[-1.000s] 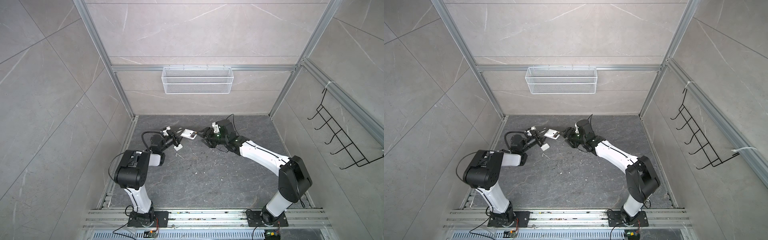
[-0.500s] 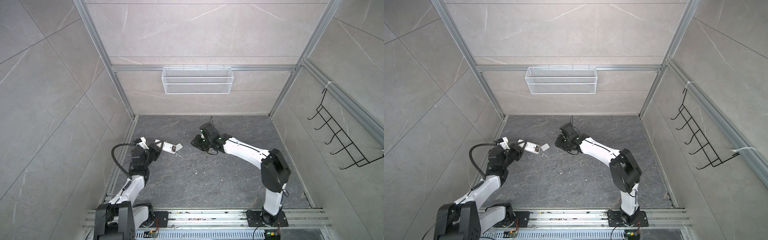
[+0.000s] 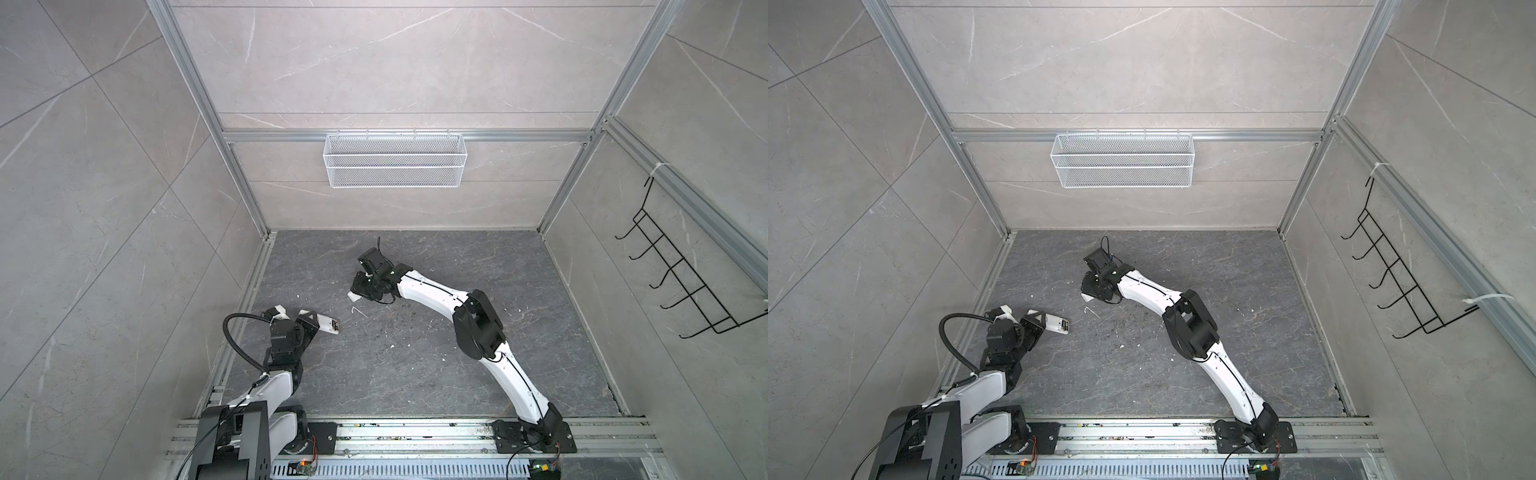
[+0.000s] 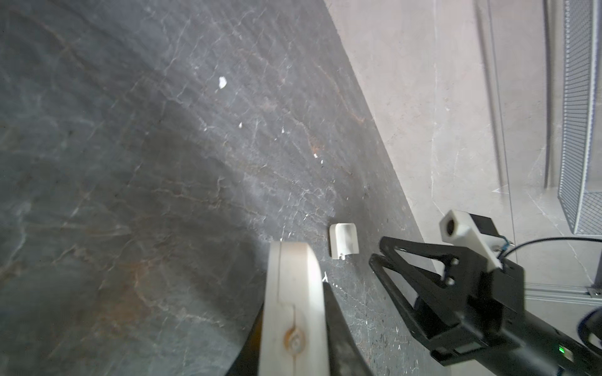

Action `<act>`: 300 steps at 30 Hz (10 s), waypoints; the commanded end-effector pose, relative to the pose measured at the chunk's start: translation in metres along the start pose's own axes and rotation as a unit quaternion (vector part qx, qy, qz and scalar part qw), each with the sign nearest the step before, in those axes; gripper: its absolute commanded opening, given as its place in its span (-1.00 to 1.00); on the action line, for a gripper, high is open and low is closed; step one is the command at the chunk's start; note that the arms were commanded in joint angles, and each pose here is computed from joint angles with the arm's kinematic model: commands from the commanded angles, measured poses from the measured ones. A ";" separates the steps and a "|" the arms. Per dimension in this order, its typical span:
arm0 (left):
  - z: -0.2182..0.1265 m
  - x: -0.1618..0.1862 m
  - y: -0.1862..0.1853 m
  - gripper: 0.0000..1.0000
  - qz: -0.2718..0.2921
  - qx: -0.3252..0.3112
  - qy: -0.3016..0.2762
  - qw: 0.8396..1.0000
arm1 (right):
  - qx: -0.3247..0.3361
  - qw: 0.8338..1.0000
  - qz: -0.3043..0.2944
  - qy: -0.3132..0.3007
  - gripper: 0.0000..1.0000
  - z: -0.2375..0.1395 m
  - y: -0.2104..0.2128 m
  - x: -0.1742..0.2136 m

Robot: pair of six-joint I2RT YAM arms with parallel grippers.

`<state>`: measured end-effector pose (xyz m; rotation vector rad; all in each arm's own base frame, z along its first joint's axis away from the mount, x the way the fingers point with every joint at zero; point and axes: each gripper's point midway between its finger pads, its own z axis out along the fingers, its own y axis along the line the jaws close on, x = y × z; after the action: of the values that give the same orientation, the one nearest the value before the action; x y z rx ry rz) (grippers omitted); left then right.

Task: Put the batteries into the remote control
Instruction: 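Move the right gripper to the white cover while the left gripper lowers the remote, then align the open right gripper above the small white battery cover, then lower the right gripper and close its fingers on the white cover, then lift the cover with the right gripper toward the remote while the left gripper raises it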

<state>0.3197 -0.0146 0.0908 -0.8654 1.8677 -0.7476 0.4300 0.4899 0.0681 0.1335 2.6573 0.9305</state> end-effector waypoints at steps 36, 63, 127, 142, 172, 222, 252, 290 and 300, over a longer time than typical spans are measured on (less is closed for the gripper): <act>0.007 -0.012 -0.031 -1.00 0.031 0.049 0.002 0.998 | 0.047 0.997 -0.051 0.030 -0.17 0.007 -0.037 -0.037; 0.008 -0.012 -0.033 -1.00 0.027 0.054 0.003 0.998 | -0.008 0.993 -0.057 -0.099 -0.06 0.052 0.016 -0.035; 0.011 -0.008 -0.035 -1.00 0.022 0.061 0.014 0.998 | 0.188 0.971 -0.034 -0.147 -0.13 -0.026 -0.040 -0.061; 0.012 -0.008 -0.035 -1.00 0.022 0.061 0.017 0.998 | 0.187 0.970 -0.049 -0.149 -0.11 -0.004 -0.048 -0.057; 0.010 -0.009 -0.035 -1.00 0.026 0.060 0.014 0.998 | 0.209 0.972 -0.076 -0.079 -0.16 0.024 -0.082 -0.020; 0.010 -0.009 -0.036 -1.00 0.028 0.062 0.014 0.998 | 0.263 0.950 -0.165 -0.044 -0.54 -0.010 -0.084 -0.011; 0.021 0.019 -0.107 -1.00 0.021 0.195 0.085 0.977 | 0.169 0.974 -0.105 -0.110 -1.00 -0.134 -0.003 -0.041; 0.071 0.070 -0.240 -1.00 -0.271 0.329 0.258 0.867 | -0.266 0.931 0.179 -0.173 -1.00 -0.259 0.020 -0.058; 0.068 0.066 -0.241 -1.00 -0.274 0.330 0.246 0.869 | -0.226 0.936 0.211 -0.166 -1.00 -0.240 0.015 -0.054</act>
<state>0.4241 -0.2156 0.1928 -0.8591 1.6555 -1.9373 0.3969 0.3479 0.2666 0.6480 2.0839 1.4995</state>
